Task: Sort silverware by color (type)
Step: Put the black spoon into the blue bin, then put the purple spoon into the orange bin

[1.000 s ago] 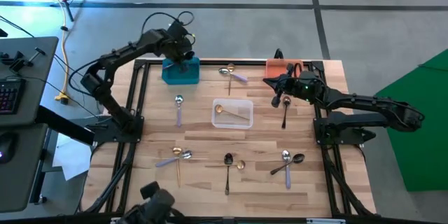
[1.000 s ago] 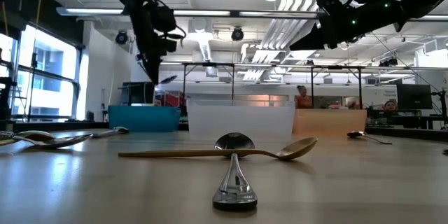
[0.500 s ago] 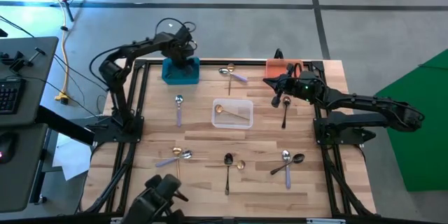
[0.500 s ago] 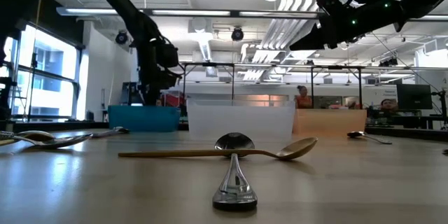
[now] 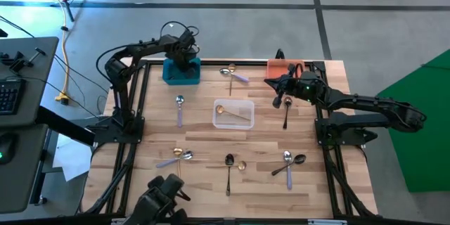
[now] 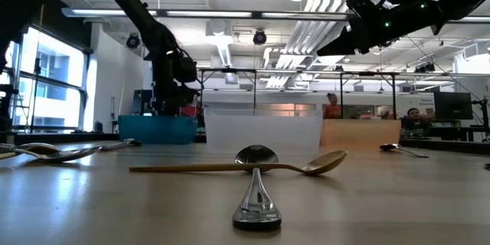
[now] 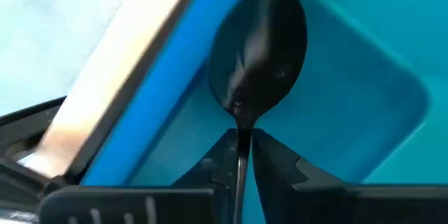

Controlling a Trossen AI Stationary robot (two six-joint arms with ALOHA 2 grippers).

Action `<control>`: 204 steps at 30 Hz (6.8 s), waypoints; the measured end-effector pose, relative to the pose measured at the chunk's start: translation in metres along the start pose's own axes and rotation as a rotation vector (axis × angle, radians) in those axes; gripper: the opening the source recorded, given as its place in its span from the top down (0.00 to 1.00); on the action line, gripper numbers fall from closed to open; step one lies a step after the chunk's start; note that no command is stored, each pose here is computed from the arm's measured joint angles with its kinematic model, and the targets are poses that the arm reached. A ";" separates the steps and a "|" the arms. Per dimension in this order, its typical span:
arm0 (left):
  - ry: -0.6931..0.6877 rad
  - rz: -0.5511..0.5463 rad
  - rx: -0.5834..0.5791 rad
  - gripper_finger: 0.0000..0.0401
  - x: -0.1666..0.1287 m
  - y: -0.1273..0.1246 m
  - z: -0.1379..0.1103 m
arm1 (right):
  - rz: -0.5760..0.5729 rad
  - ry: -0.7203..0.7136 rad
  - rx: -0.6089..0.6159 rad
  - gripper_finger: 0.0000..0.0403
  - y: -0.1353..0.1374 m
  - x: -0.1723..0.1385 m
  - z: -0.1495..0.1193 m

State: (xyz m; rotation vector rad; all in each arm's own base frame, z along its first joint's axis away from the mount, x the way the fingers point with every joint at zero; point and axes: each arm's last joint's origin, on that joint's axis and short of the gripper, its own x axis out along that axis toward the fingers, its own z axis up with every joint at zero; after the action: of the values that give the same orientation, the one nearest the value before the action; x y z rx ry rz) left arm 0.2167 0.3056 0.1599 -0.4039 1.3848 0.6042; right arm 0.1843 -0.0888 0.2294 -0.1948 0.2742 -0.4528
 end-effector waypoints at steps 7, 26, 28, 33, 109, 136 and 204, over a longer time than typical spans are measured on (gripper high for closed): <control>-0.093 0.024 0.024 0.77 -0.036 -0.007 0.000 | 0.011 0.041 0.073 1.00 0.001 0.000 -0.004; -0.497 -0.132 0.245 0.95 -0.105 -0.144 -0.092 | 0.104 -0.003 0.113 1.00 0.005 0.014 -0.006; -0.508 -0.175 0.242 0.97 -0.109 -0.161 -0.103 | 0.105 0.000 0.113 1.00 0.006 0.015 -0.007; -0.511 -0.262 0.299 1.00 -0.120 -0.204 -0.126 | 0.105 0.000 0.113 1.00 0.006 0.015 -0.007; -0.300 -0.412 0.045 0.89 -0.108 -0.308 -0.226 | 0.088 0.000 0.109 1.00 0.005 0.014 -0.006; -1.155 -0.769 0.167 0.89 -0.059 -0.204 -0.047 | 0.173 -0.233 0.420 0.90 0.035 0.047 0.008; -1.196 -0.731 0.324 0.55 -0.046 -0.201 -0.022 | -0.127 1.061 -0.076 0.95 -0.125 0.055 -0.044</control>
State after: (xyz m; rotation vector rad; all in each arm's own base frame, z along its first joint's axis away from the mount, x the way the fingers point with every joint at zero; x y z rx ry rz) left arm 0.3190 0.1274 0.1854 -0.1832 0.1204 -0.0512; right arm 0.1680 -0.2299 0.2065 -0.0275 1.3246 -0.6446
